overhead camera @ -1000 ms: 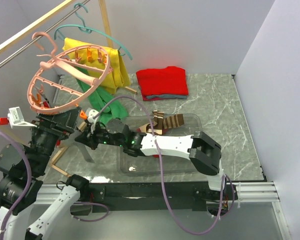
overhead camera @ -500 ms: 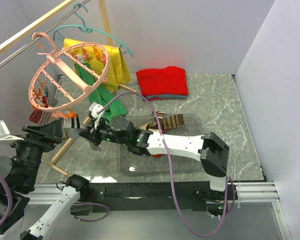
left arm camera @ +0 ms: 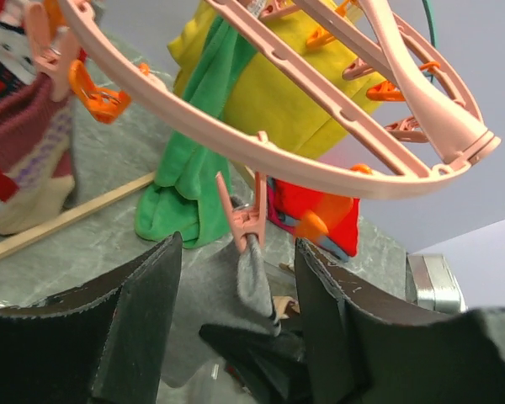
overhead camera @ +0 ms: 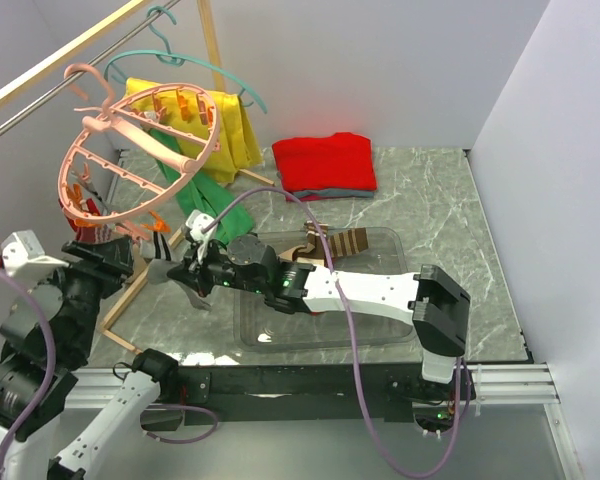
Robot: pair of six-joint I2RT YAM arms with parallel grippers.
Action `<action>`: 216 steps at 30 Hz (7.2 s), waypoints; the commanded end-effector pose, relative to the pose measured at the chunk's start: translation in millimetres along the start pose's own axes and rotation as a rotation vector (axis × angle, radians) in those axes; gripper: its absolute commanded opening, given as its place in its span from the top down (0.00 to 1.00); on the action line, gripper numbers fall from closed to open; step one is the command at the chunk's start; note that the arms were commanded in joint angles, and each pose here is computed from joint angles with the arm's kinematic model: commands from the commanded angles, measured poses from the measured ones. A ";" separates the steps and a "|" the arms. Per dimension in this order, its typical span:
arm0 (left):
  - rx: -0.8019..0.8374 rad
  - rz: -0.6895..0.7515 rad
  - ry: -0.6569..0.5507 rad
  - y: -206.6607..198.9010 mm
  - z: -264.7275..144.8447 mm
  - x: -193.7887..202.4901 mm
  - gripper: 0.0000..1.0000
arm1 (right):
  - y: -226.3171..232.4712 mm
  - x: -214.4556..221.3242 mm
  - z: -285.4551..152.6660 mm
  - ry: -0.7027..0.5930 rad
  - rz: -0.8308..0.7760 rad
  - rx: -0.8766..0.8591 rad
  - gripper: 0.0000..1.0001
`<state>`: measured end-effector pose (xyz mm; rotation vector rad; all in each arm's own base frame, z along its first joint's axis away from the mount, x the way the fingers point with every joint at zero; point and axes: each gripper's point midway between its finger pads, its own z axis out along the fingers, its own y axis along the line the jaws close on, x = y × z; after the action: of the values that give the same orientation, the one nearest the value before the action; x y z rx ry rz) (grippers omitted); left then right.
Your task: Remove the socks clipped to the hanger
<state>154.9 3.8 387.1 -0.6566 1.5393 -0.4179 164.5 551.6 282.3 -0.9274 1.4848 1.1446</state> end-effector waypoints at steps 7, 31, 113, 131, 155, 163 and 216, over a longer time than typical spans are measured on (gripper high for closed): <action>0.020 -0.094 -0.013 -27.2 30.4 0.7 0.41 | 16.0 -46.1 -22.0 -0.105 -0.019 -0.043 1.00; 0.018 -0.024 -0.044 -26.3 41.5 1.2 0.99 | 8.1 -40.6 -39.1 -0.097 -0.023 -0.004 1.00; 0.156 -0.048 -0.092 -37.8 13.1 -16.2 0.97 | -219.8 165.4 -344.5 0.227 0.422 1.104 0.30; 0.183 -0.086 -0.071 -42.3 11.9 -11.3 0.98 | -293.8 140.7 -282.2 0.268 0.376 1.105 0.15; 0.215 -0.104 -0.063 -54.6 17.8 -11.2 0.98 | -157.7 144.8 -266.1 0.382 0.233 0.849 0.91; 0.265 -0.118 -0.057 -67.8 16.6 -14.4 0.98 | -157.4 96.4 -249.5 0.255 0.175 0.801 0.07; 0.487 -0.447 0.070 -138.0 18.7 -16.0 0.95 | -24.8 -31.7 121.3 -0.255 -0.065 0.096 0.40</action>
<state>200.8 -86.8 463.3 -0.6288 1.3300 -1.0703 210.7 661.1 269.1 -0.8798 1.3141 1.0823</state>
